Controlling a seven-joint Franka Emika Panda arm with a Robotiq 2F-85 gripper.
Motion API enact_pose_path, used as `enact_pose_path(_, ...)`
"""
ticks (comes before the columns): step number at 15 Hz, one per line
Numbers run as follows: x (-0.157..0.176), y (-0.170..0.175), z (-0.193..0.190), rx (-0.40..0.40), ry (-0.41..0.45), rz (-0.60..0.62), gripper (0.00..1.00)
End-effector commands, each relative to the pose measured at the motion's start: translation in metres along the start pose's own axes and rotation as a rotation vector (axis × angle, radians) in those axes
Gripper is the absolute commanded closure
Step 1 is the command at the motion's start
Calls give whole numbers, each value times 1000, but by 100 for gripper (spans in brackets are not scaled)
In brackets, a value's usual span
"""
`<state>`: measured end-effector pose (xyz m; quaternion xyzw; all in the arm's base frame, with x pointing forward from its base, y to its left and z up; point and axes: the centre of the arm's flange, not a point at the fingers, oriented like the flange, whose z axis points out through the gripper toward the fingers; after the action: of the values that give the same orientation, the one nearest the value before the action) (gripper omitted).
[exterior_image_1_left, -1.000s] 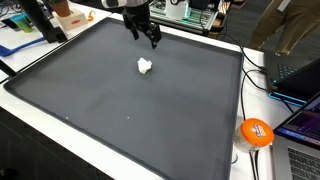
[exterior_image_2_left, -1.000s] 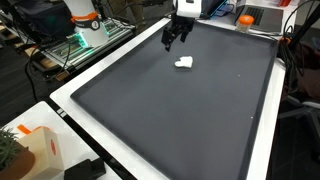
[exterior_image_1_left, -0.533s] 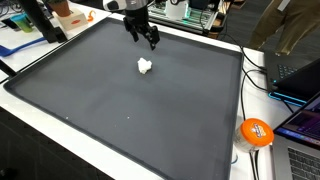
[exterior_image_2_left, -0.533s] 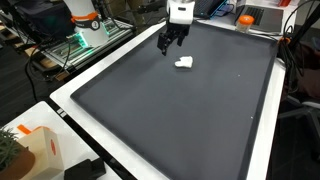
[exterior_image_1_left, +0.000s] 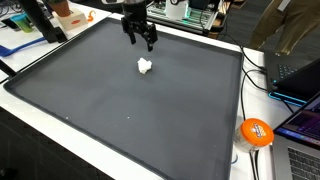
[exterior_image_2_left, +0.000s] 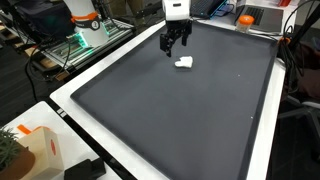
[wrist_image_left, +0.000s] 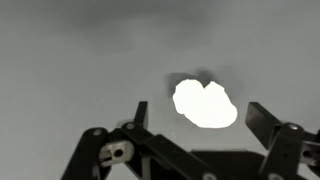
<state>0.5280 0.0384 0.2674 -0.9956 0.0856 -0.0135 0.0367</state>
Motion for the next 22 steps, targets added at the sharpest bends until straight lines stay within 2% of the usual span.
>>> enact_pose_path(1, -14, 4, -10, 50, 61, -13, 0)
enact_pose_path(10, -38, 21, -4, 182, 222, -47, 0)
enact_pose_path(12, -45, 26, -2, 197, 234, -52, 0)
enact_pose_path(13, -25, 13, -4, 172, 216, -41, 0)
enact_pose_path(17, -30, 16, -4, 182, 224, -50, 0)
enact_pose_path(22, -34, 17, 8, 144, 299, -49, 0)
